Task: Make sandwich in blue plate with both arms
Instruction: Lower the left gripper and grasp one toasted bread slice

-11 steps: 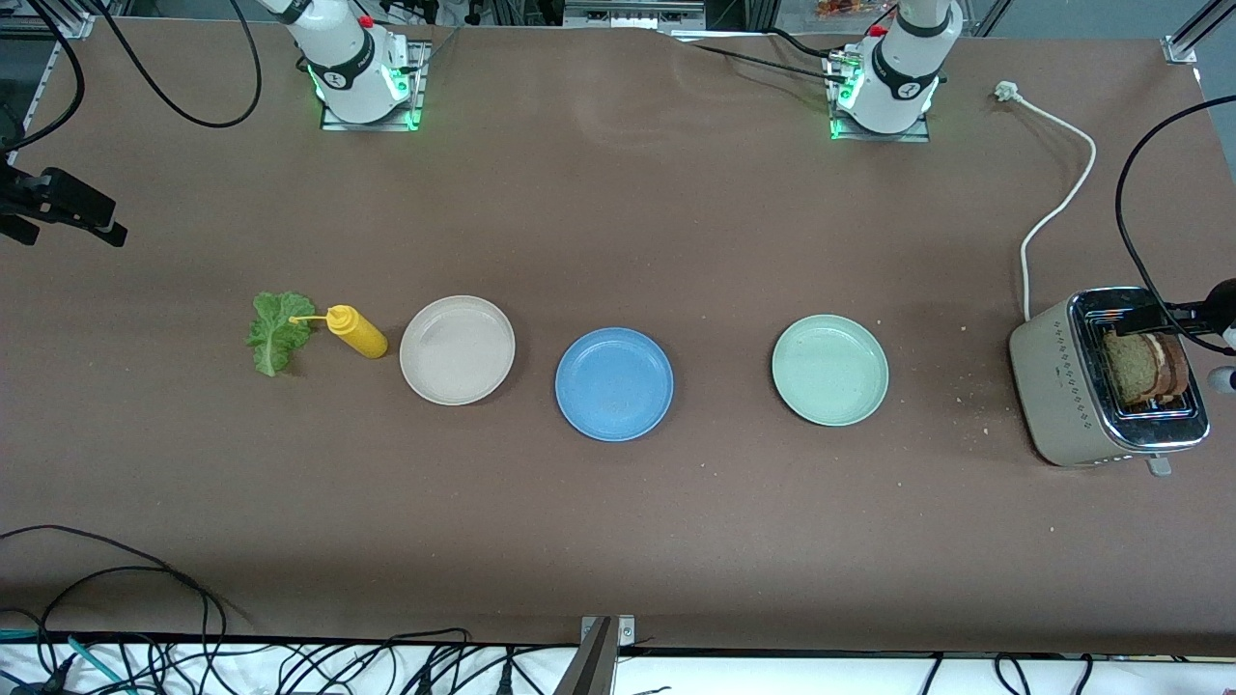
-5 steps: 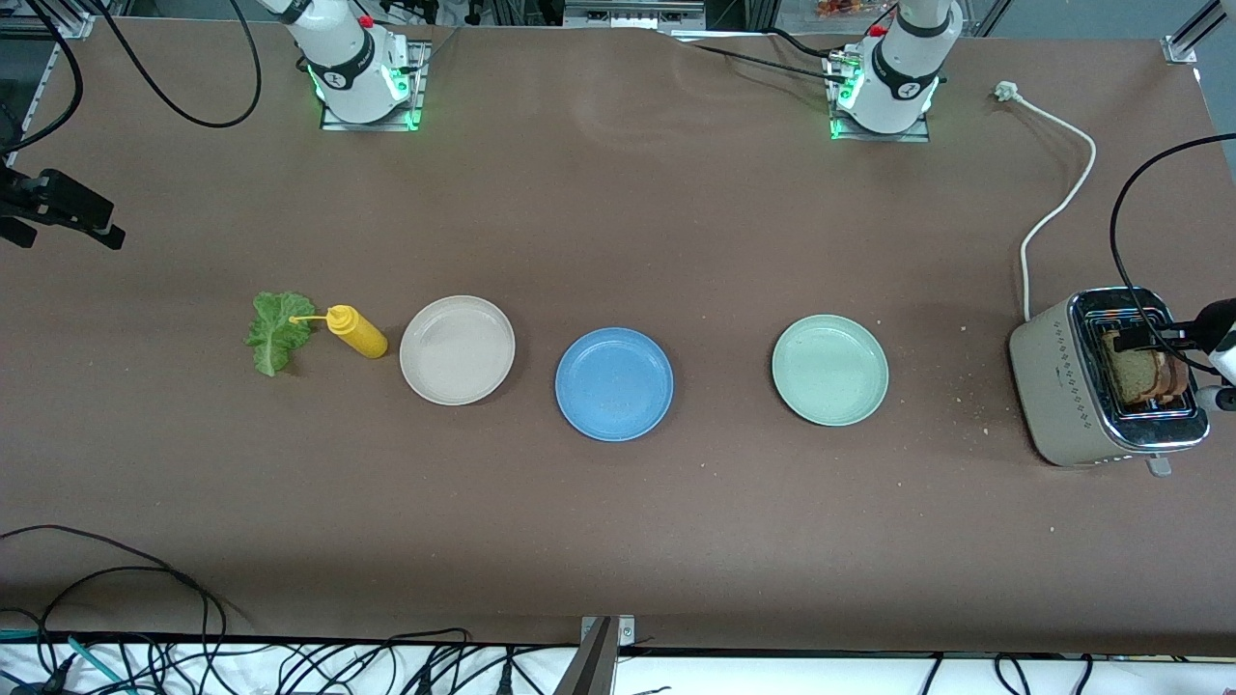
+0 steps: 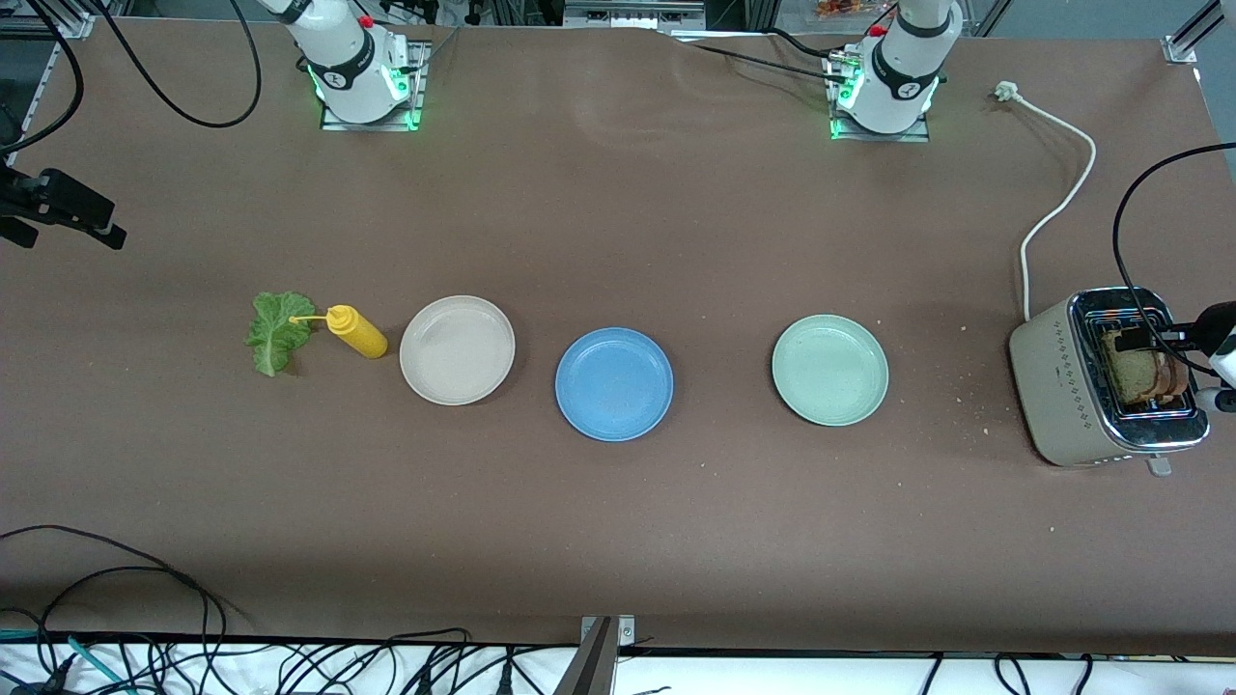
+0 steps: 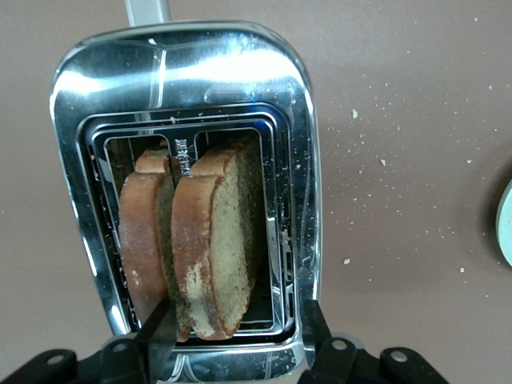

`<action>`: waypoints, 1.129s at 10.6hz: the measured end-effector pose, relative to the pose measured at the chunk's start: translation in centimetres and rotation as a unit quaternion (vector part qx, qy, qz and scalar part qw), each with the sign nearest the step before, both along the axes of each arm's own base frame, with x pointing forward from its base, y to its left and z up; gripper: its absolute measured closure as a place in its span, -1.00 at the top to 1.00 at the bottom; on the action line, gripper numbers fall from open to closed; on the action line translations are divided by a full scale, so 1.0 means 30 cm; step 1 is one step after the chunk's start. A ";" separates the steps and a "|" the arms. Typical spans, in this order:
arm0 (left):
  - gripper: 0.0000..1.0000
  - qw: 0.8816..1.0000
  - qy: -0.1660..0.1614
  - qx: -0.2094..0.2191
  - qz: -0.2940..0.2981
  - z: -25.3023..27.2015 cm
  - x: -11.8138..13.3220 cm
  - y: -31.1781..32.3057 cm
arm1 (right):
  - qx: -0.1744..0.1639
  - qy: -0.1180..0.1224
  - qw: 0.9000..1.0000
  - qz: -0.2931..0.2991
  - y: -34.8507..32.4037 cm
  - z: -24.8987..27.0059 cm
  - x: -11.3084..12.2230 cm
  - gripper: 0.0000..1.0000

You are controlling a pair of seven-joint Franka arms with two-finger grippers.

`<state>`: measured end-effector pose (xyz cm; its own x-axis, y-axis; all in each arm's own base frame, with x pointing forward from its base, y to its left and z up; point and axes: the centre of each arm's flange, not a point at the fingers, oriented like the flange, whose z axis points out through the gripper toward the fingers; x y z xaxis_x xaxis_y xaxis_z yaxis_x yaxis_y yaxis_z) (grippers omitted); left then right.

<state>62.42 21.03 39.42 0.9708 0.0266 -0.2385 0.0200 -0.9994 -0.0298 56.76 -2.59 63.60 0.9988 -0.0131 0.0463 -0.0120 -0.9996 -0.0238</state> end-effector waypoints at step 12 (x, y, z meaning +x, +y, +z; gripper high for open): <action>-0.78 1.000 0.012 -0.004 0.001 -0.055 -0.002 0.022 | 0.033 -0.003 0.999 0.001 0.023 0.006 0.000 1.00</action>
